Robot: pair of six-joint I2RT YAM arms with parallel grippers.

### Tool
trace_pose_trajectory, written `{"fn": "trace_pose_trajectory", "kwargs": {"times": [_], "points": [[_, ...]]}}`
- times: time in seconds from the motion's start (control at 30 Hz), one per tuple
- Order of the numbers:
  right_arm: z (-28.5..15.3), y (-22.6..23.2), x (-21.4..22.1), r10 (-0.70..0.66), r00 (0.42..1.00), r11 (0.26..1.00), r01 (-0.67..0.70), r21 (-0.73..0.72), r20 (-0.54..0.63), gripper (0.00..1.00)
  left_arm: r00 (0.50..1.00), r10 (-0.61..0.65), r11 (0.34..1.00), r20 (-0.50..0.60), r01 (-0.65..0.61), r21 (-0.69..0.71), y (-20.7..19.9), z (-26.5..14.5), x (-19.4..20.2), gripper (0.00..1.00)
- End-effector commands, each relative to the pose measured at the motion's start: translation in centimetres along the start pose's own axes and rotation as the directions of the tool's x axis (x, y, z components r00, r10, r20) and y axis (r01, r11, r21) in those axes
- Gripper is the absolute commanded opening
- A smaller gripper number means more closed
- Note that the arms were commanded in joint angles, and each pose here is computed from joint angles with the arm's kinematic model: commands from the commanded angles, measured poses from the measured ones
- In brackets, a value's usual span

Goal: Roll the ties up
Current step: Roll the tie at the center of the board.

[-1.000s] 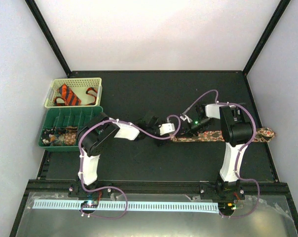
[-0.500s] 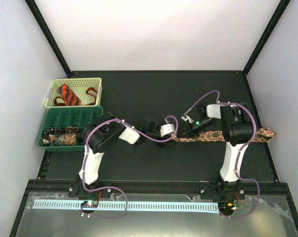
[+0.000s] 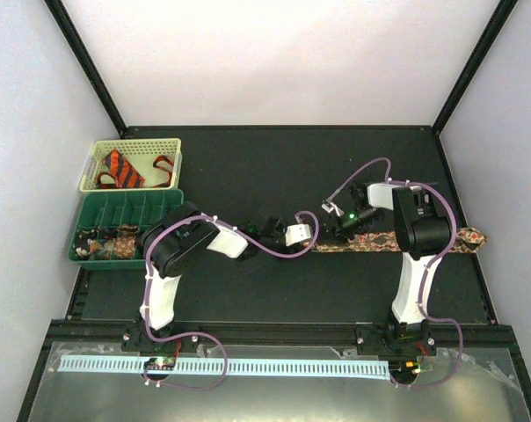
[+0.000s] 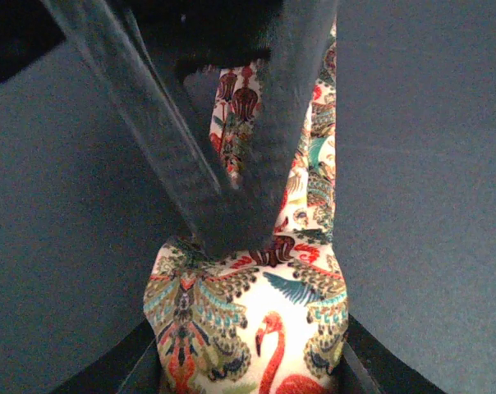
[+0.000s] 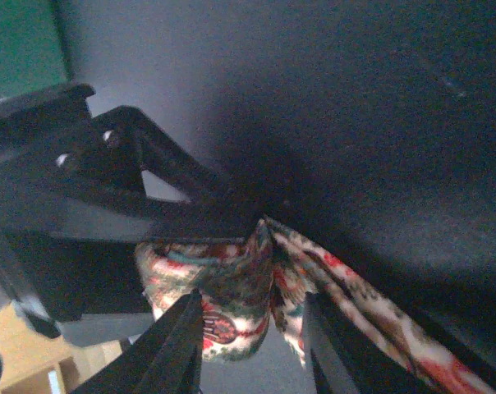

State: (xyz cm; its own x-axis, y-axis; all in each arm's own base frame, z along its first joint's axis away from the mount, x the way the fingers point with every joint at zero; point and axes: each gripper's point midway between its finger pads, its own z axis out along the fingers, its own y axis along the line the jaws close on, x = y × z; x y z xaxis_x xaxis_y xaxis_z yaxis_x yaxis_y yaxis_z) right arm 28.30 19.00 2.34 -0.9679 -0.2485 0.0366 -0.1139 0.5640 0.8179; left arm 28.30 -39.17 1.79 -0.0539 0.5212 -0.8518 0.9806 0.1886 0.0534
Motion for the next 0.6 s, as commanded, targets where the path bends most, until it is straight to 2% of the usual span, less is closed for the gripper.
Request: {"fn": "trace_pose_trajectory", "kwargs": {"times": [0.0, 0.07, 0.13, 0.27, 0.4, 0.43, 0.47, 0.57], "points": [[-2.2, -0.1, 0.3, -0.068, 0.998, 0.994, 0.068, 0.08, -0.001, 0.43, 0.982, -0.02, 1.0, -0.186, 0.021, 0.002, -1.0, -1.0, 4.7, 0.39], [-2.5, 1.3, 0.1, -0.076, 0.997, 0.996, 0.075, 0.048, 0.018, 0.5, 0.98, -0.022, 1.0, -0.198, 0.023, 0.004, -1.0, -0.8, 4.8, 0.39], [-2.1, 2.4, -0.2, -0.073, 0.997, 0.997, 0.073, 0.022, 0.024, 0.51, 0.977, -0.026, 1.0, -0.21, 0.028, 0.006, -1.0, -0.7, 4.9, 0.39], [-0.1, 3.6, -0.2, -0.078, 0.997, 0.997, 0.078, -0.009, 0.0, 0.49, 0.975, -0.03, 0.999, -0.221, 0.032, 0.008, -0.8, -0.5, 4.9, 0.4], [0.8, 3.4, -0.4, -0.087, 0.996, 0.996, 0.087, 0.006, -0.012, 0.43, 0.974, -0.029, 0.999, -0.223, 0.032, 0.009, -0.8, -0.5, 4.8, 0.4], [1.0, 3.0, -0.4, -0.083, 0.996, 0.996, 0.083, 0.016, -0.016, 0.41, 0.974, -0.03, 0.999, -0.226, 0.032, 0.008, -0.8, -0.5, 4.9, 0.4], [1.1, 2.6, -0.4, -0.081, 0.996, 0.996, 0.081, 0.032, -0.023, 0.34, 0.974, -0.028, 0.999, -0.224, 0.031, 0.01, -0.8, -0.5, 4.9, 0.4], [1.1, 1.3, -0.3, -0.073, 0.997, 0.994, 0.075, 0.078, -0.032, 0.06, 0.973, -0.031, 0.999, -0.23, 0.035, 0.013, -0.9, -0.5, 5.1, 0.41]]}}
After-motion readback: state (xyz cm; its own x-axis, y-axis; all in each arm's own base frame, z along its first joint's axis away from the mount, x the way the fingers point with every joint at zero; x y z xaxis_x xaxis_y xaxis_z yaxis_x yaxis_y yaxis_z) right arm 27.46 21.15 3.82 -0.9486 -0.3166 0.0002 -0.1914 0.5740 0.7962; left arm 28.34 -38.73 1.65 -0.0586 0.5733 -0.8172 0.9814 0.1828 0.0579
